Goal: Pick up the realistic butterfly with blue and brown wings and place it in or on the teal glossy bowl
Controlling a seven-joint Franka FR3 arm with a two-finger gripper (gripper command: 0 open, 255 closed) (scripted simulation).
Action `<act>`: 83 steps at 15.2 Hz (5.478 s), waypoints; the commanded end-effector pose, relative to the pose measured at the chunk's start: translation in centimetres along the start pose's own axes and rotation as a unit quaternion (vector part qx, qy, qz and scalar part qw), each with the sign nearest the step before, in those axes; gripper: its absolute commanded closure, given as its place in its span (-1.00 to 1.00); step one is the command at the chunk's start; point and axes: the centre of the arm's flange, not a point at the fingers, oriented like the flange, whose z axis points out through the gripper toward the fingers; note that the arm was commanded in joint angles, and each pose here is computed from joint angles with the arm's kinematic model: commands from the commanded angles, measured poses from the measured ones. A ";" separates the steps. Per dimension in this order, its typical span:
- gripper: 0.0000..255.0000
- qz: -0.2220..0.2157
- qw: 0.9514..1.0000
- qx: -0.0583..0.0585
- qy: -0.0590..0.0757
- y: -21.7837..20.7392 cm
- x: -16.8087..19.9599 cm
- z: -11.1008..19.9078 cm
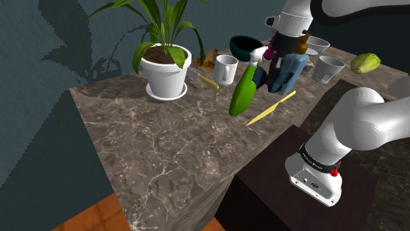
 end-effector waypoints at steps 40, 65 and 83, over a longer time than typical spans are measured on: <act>1.00 0.000 1.000 0.000 0.000 24.8 8.4 -11.5; 1.00 0.000 1.000 0.000 0.000 41.4 14.2 -5.8; -1.00 0.000 1.000 0.000 0.000 41.4 14.2 -8.8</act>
